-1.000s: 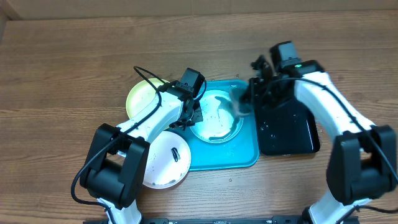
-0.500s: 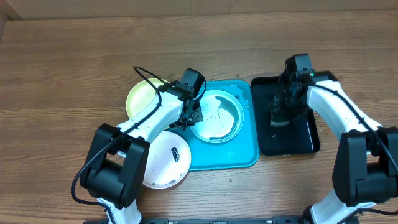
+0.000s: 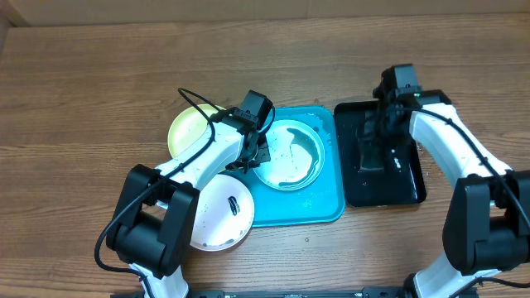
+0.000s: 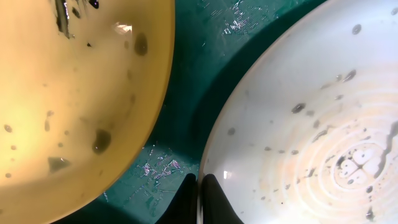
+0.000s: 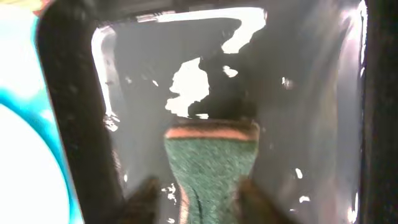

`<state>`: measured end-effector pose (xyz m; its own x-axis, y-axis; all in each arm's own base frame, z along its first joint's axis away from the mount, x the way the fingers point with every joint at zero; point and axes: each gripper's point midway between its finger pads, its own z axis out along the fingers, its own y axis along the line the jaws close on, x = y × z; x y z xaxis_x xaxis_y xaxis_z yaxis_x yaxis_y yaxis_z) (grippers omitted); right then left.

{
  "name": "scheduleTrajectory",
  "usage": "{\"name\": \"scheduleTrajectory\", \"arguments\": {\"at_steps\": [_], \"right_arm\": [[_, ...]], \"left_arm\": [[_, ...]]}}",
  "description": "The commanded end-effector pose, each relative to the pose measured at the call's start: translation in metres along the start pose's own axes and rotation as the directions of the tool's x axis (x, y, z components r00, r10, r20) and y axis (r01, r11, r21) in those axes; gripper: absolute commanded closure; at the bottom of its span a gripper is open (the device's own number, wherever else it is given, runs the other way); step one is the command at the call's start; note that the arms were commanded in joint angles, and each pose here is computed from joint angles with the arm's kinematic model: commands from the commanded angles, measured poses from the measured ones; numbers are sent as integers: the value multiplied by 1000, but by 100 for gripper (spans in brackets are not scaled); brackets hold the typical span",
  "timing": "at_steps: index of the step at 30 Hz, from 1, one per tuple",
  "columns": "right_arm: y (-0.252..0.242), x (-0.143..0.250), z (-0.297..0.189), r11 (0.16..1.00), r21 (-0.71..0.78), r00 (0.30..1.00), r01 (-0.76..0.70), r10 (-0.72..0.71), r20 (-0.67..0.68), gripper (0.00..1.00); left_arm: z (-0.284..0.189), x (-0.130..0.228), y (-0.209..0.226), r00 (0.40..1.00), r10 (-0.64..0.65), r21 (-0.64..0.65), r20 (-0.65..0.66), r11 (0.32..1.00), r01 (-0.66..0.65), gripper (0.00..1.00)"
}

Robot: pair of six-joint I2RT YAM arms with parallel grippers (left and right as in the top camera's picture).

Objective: Clean dirty plates on tray and stack at the side
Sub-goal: 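Return the sponge to the basin and release it with the right gripper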

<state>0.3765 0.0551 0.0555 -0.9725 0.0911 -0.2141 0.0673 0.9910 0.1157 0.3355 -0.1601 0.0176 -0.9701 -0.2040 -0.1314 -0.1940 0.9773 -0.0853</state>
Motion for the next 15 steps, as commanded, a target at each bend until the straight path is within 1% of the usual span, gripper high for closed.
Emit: {"name": "scheduleTrajectory", "arguments": {"at_steps": [1, 6, 11, 15], "right_arm": [[10, -6, -12, 999, -40, 1000, 4, -3, 31, 96], [9, 5, -4, 998, -43, 999, -48, 48, -1, 96], [33, 19, 10, 978, -201, 999, -46, 41, -32, 96], [40, 27, 16, 965, -256, 998, -48, 37, -46, 96]], "left_arm": [[10, 9, 4, 999, 22, -16, -32, 1000, -23, 96], [10, 8, 3, 999, 22, -14, -29, 1000, -22, 96], [10, 5, 2, 1000, 22, -7, -20, 1000, -22, 96], [10, 4, 1, 1000, 22, -2, -14, 1000, -22, 96]]}}
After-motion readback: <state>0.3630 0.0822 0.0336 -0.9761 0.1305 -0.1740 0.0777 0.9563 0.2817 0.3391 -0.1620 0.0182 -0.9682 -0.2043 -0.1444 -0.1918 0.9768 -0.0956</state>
